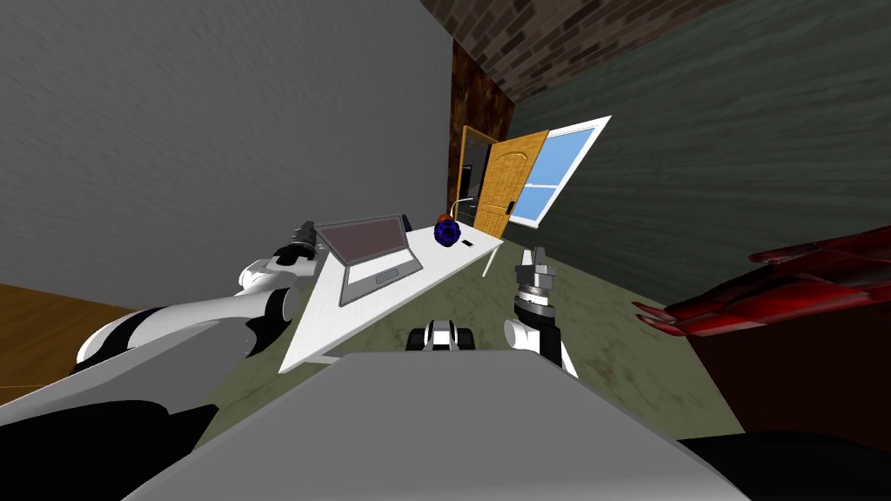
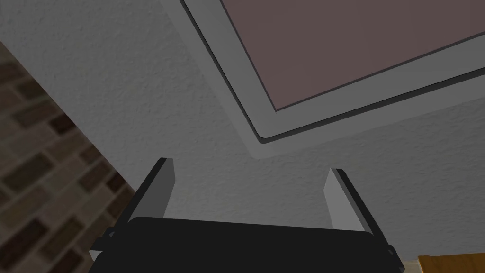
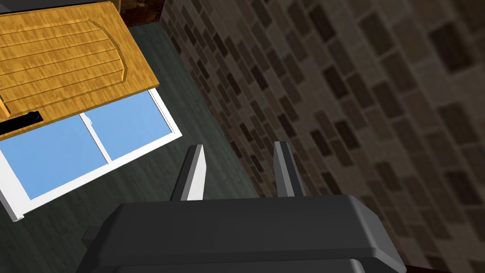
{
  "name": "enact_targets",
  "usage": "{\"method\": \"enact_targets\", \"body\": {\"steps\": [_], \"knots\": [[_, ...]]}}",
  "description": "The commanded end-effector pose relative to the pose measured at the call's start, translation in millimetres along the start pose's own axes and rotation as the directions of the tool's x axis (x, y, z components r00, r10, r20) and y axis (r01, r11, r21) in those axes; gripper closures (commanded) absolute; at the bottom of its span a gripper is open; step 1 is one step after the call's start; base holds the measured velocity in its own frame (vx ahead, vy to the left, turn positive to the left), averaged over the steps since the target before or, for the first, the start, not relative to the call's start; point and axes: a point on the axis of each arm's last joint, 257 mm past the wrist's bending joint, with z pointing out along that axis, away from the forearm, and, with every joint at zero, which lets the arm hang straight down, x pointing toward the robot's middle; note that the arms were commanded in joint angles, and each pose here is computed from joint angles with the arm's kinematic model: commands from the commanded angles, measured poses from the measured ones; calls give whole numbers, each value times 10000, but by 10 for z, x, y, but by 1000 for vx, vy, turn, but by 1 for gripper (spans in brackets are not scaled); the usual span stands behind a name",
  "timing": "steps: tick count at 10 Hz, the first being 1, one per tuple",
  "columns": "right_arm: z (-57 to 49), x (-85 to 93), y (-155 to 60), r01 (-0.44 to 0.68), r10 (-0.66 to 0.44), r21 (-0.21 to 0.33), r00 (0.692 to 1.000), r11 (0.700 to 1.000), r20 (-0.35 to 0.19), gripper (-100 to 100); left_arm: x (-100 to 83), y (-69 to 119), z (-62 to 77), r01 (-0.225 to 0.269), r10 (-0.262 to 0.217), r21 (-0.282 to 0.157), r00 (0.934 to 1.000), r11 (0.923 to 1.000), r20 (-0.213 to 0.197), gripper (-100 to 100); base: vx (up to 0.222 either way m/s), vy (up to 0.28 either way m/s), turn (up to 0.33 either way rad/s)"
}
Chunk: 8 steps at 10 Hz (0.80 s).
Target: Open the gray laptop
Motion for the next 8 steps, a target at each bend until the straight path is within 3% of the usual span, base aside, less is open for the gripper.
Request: {"method": "enact_targets", "body": {"steps": [1,4,5,6,8], "knots": [[0,0,0,0,0,0,10000,10000,0,0,-80,8,47,-135,136,-311,9999,9994,40,-100,-21,23,-30],[0,0,0,0,0,0,10000,10000,0,0,-215,34,99,-356,366,-792,9993,9962,111,-100,-19,16,-67],[0,0,0,0,0,0,10000,10000,0,0,-219,-12,112,-362,371,-699,9992,9969,121,-100,-25,27,-40],[0,0,0,0,0,0,10000,10000,0,0,-310,61,125,-501,524,-1142,9985,9922,169,-100,-30,37,-85],[0,0,0,0,0,1,10000,10000,0,0,-361,77,136,-574,607,-1328,9980,9895,204,-100,-22,24,-56]]}}
